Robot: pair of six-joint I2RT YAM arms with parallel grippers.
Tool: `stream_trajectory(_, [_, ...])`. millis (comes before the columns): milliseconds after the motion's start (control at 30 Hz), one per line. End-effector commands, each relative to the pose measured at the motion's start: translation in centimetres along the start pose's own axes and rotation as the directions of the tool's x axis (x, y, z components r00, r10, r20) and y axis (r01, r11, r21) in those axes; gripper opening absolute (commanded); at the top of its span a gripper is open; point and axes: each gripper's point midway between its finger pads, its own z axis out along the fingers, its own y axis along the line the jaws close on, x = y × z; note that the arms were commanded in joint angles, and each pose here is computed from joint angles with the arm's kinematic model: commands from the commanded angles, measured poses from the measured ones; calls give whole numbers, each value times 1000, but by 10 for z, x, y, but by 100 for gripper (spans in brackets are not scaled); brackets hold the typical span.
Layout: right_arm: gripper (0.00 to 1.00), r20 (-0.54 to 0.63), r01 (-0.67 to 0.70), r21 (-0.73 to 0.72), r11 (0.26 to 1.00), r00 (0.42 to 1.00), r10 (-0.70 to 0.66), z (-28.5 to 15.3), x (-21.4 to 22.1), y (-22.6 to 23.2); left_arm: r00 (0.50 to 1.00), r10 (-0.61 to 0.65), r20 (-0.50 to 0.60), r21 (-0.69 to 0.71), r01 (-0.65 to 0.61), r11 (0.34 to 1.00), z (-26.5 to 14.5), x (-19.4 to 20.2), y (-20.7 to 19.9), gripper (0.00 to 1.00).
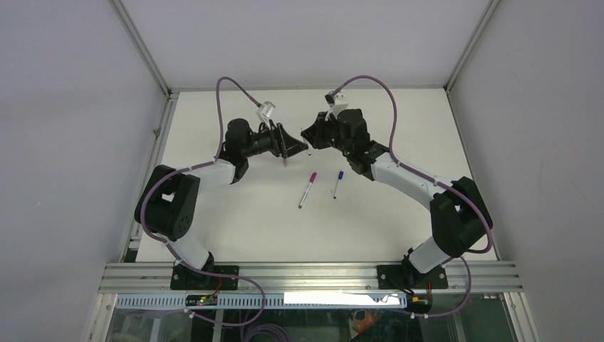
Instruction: Insert the pens into the pen caps
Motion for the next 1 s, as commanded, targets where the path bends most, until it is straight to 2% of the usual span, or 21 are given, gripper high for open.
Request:
stream_trajectory(0, [0, 80, 10, -63, 998, 997, -5, -8, -26, 21, 999, 15, 52, 129, -21, 991, 14, -19, -25, 66])
stream_trajectory(200, [0, 69, 10, -67, 998, 998, -6, -4, -24, 21, 999, 1, 50, 163, -9, 987, 23, -14, -32, 63])
stream_trajectory(267, [0, 59, 9, -71, 997, 998, -5, -3, -21, 21, 999, -4, 49, 177, -4, 984, 25, -13, -33, 58])
stream_trajectory(333, [0, 56, 10, -71, 997, 998, -6, -2, -20, 21, 999, -11, 51, 191, 1, 982, 26, -14, -35, 49])
stream_trajectory(367, [0, 53, 9, -71, 997, 999, -5, -2, -19, 22, 999, -11, 52, 197, 1, 980, 26, -14, -35, 43])
stream_trajectory(467, [0, 52, 10, -65, 998, 999, -7, -2, -19, 20, 998, -19, 52, 200, 9, 980, 27, -13, -35, 0])
stream_trajectory(633, [0, 68, 17, -33, 999, 998, -14, -6, -20, 14, 999, -16, 44, 184, 7, 983, 24, -8, -32, 0])
stream_trajectory(900, [0, 118, 34, 34, 999, 992, -38, -19, -31, 2, 998, 32, -53, 88, -27, 996, 11, 19, -16, 0])
stream_trajectory(933, [0, 124, 33, 44, 999, 992, -38, -20, -32, -1, 998, 38, -56, 72, -34, 997, 9, 20, -14, 0])
stream_trajectory(967, [0, 130, 30, 49, 998, 991, -36, -21, -32, -1, 997, 48, -59, 61, -44, 997, 7, 21, -13, 6])
